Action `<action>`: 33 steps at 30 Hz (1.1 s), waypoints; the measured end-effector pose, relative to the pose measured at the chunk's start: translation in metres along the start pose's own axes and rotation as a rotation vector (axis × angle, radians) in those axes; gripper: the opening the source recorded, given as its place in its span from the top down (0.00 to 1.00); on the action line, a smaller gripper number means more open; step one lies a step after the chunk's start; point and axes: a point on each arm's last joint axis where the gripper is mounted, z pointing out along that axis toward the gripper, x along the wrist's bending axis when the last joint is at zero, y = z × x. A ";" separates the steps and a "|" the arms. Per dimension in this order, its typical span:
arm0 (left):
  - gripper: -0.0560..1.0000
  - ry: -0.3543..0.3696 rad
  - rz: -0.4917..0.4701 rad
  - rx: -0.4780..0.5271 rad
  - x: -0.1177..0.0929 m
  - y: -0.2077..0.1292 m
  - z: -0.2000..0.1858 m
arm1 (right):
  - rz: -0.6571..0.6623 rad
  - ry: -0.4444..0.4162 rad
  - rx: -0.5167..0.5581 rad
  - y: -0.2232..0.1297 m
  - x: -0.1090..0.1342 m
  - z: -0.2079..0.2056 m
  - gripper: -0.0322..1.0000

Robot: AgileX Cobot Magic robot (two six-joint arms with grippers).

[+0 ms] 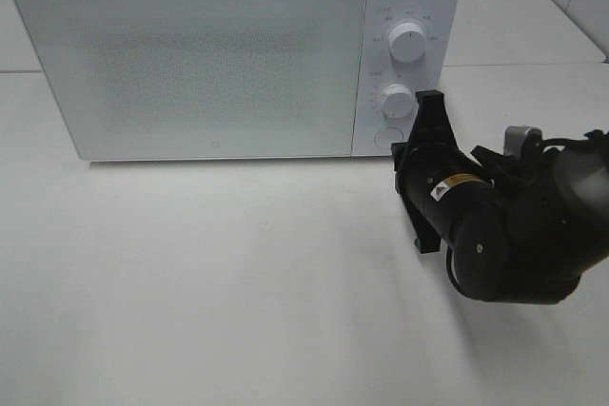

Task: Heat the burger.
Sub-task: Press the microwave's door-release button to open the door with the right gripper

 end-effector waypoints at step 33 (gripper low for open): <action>0.01 0.001 0.000 0.000 0.000 0.000 0.000 | 0.020 -0.163 -0.036 0.009 0.001 0.056 0.96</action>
